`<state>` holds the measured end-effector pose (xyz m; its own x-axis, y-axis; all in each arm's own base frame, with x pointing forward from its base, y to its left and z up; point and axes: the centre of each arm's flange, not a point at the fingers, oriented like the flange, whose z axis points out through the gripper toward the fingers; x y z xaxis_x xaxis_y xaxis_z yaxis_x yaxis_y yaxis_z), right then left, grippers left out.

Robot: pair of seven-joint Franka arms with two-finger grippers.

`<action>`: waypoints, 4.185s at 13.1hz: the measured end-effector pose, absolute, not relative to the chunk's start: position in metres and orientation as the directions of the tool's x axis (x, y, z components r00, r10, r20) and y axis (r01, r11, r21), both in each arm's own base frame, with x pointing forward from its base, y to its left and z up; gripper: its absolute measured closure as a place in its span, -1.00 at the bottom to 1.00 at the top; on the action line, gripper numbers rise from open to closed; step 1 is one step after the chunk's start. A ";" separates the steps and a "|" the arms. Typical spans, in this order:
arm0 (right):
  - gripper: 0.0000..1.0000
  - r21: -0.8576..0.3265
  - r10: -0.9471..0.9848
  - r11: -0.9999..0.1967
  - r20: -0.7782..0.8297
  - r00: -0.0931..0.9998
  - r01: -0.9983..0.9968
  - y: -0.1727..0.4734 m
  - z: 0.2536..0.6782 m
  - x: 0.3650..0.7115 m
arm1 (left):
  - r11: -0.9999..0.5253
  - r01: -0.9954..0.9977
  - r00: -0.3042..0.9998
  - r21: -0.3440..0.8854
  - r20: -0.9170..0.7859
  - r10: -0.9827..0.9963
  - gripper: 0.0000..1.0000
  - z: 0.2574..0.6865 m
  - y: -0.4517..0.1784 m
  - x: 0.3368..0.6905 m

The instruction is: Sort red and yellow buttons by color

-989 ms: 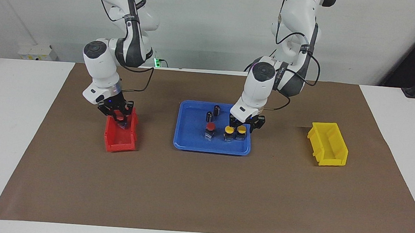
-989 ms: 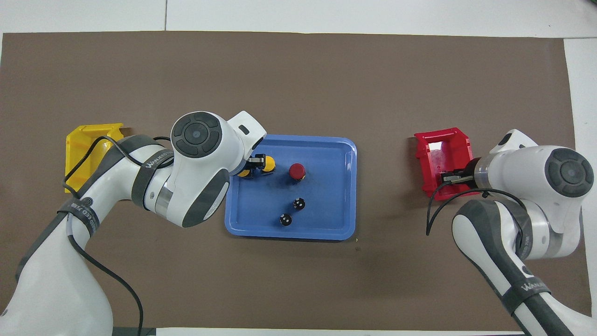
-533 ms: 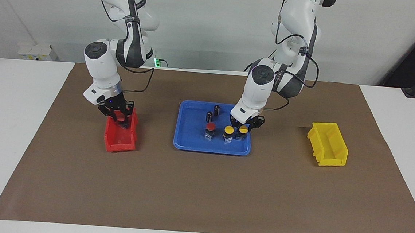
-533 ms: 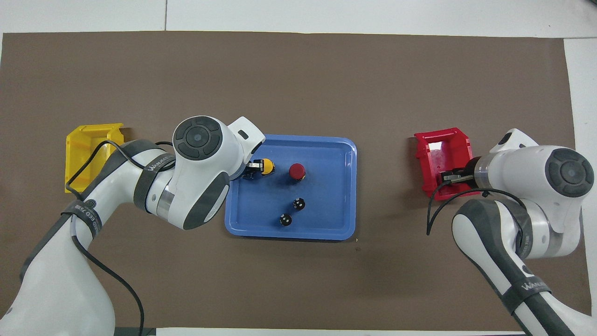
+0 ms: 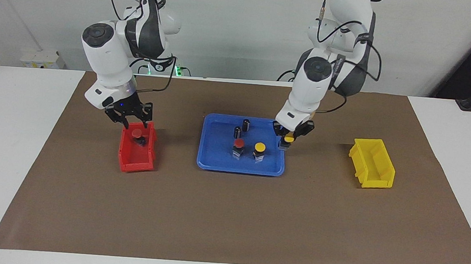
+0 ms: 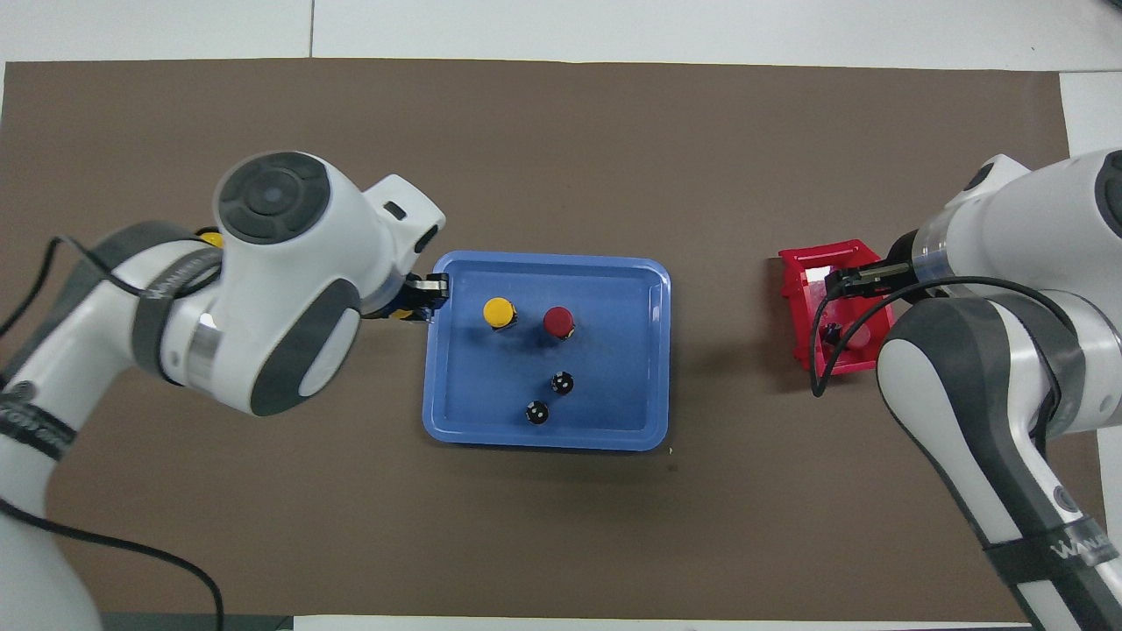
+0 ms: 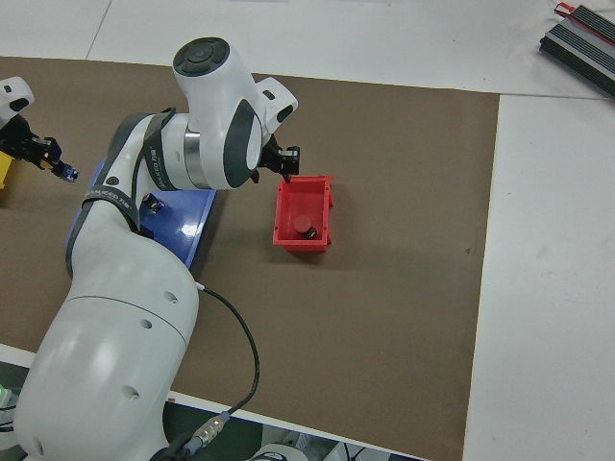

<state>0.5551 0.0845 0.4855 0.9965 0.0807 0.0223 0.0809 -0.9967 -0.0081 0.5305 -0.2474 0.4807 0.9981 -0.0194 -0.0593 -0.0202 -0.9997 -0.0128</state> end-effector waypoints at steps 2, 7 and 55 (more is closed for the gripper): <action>-0.30 -0.030 -0.002 -1.000 0.049 0.999 -0.001 0.143 0.502 0.563 | -0.999 -0.038 0.998 0.001 -0.041 -0.038 0.18 0.519 -0.141 0.553; -0.34 -0.116 -0.180 -0.979 0.102 0.978 -0.168 0.330 0.455 0.540 | -0.998 -0.054 0.998 -0.023 -0.019 -0.054 0.18 0.506 0.028 0.569; 0.18 -0.004 0.089 -0.996 0.107 0.990 0.090 0.020 0.347 0.554 | -0.992 0.129 0.992 0.005 0.012 0.129 0.17 0.368 -0.384 0.506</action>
